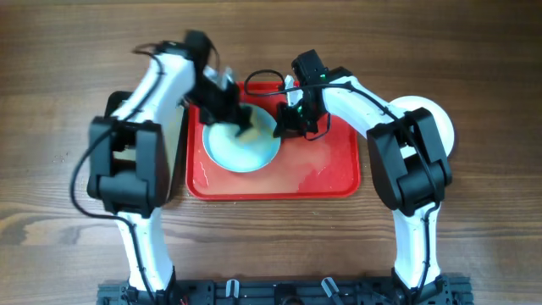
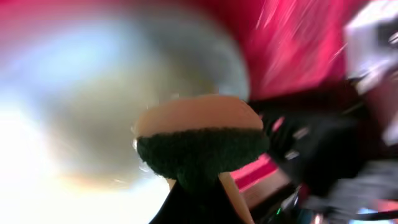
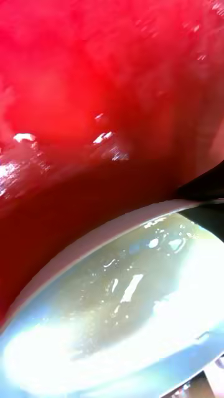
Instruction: Clean dirty plates on tray and stack at the side
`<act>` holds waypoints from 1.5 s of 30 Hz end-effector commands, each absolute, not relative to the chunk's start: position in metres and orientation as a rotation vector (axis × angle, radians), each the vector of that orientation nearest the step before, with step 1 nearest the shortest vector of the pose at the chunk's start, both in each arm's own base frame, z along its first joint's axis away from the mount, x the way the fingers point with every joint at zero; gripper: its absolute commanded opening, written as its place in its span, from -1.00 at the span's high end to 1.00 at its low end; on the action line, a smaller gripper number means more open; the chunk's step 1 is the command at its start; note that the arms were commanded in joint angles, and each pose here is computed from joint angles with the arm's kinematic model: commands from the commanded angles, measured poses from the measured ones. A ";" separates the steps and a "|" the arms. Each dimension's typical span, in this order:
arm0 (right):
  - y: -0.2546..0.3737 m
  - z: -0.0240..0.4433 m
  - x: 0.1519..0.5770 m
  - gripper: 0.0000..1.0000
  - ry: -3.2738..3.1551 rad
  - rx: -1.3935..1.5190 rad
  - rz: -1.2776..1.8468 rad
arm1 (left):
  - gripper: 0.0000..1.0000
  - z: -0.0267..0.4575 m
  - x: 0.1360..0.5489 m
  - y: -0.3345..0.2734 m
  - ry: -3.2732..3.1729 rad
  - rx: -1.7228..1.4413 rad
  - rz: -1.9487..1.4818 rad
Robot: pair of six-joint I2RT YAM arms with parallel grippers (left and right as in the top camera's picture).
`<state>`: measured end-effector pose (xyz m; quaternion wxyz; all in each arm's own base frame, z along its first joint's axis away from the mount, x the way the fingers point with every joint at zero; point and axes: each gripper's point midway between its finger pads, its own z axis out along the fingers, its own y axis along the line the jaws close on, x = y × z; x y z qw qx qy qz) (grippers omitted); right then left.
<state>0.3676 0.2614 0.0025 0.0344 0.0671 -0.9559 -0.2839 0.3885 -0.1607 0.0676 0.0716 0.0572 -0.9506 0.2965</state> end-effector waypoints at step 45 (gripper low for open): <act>0.153 0.280 0.335 0.91 -3.608 0.363 1.900 | 0.92 0.083 0.431 -0.092 -3.160 0.347 0.509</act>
